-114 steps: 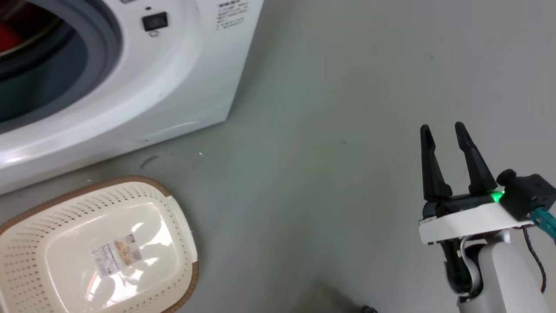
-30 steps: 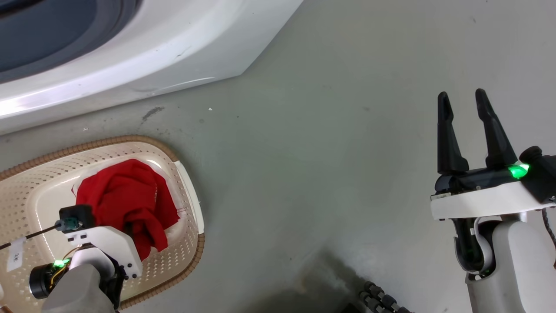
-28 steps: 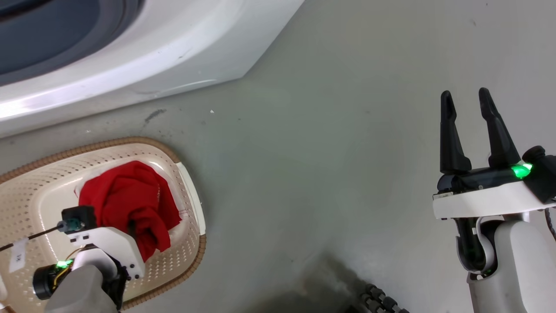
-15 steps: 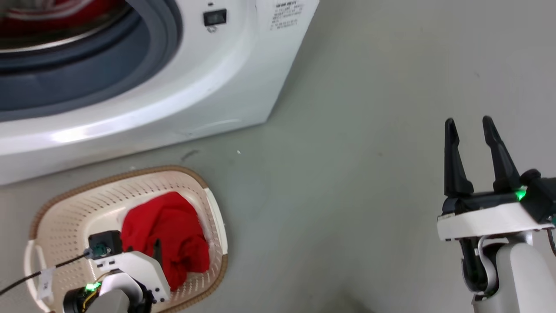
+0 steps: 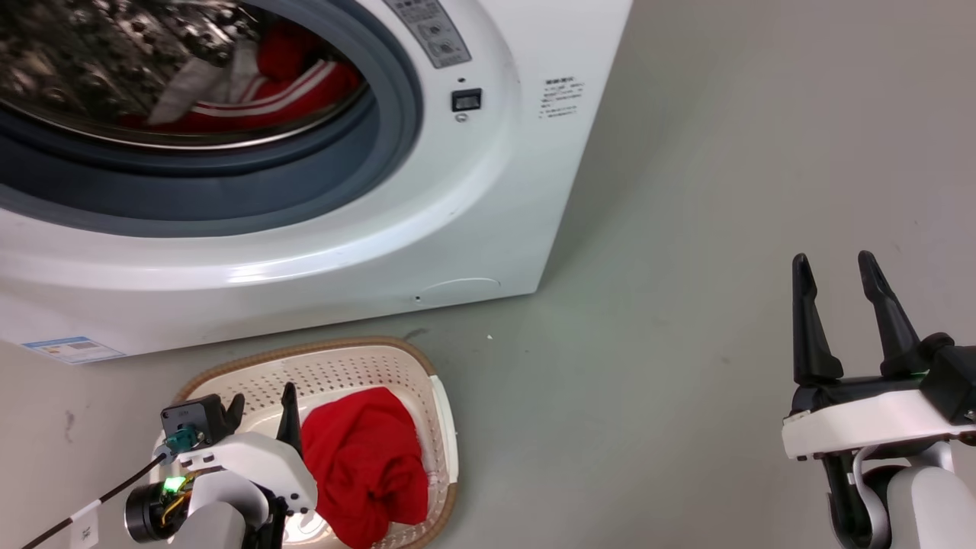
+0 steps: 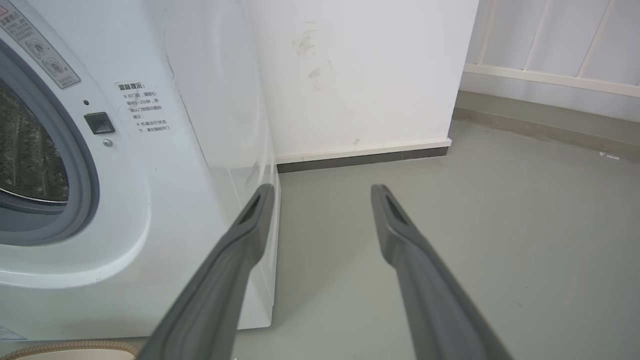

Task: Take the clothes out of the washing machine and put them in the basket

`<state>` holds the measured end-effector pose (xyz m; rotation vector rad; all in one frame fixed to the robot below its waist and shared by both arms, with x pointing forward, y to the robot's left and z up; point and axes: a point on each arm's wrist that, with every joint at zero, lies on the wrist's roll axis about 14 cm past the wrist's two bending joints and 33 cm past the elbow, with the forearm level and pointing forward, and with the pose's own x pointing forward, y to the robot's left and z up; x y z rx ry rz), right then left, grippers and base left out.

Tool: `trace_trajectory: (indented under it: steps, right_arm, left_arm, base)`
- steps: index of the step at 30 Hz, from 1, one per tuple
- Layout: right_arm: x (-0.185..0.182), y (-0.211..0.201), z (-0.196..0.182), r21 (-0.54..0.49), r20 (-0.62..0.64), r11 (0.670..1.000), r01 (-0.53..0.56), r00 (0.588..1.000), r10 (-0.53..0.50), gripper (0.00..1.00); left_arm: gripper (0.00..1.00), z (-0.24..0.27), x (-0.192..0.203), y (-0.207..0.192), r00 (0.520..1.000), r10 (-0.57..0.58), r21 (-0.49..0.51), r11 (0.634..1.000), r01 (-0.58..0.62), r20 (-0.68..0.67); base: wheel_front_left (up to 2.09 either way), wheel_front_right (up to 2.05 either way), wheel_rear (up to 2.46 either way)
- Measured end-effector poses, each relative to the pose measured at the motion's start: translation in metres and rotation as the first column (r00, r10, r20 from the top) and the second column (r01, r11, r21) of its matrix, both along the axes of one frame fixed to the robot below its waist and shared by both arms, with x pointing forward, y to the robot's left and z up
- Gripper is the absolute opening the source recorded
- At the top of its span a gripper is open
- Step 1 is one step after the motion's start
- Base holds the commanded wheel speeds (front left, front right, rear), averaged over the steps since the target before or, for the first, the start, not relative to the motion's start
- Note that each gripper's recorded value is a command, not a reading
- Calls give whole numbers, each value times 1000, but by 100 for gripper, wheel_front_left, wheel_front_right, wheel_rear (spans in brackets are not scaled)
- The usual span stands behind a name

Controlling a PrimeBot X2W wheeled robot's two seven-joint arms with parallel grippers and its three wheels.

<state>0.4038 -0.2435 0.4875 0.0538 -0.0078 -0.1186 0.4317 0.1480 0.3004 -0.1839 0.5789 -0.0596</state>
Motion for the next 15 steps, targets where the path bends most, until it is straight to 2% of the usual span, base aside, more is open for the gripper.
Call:
trace_trajectory:
  steps: [8,15]
  right_arm:
    - [-2,9,13,4,26,1000,-26,999,26,100]
    - [-9,7,18,11,35,1000,-20,999,19,100]
  left_arm:
    - [100,70,22,9,969,19,8,1000,-22,246]
    - [100,135,50,7,892,-8,32,999,-8,452]
  base:
    - [0,0,0]
    - [0,0,0]
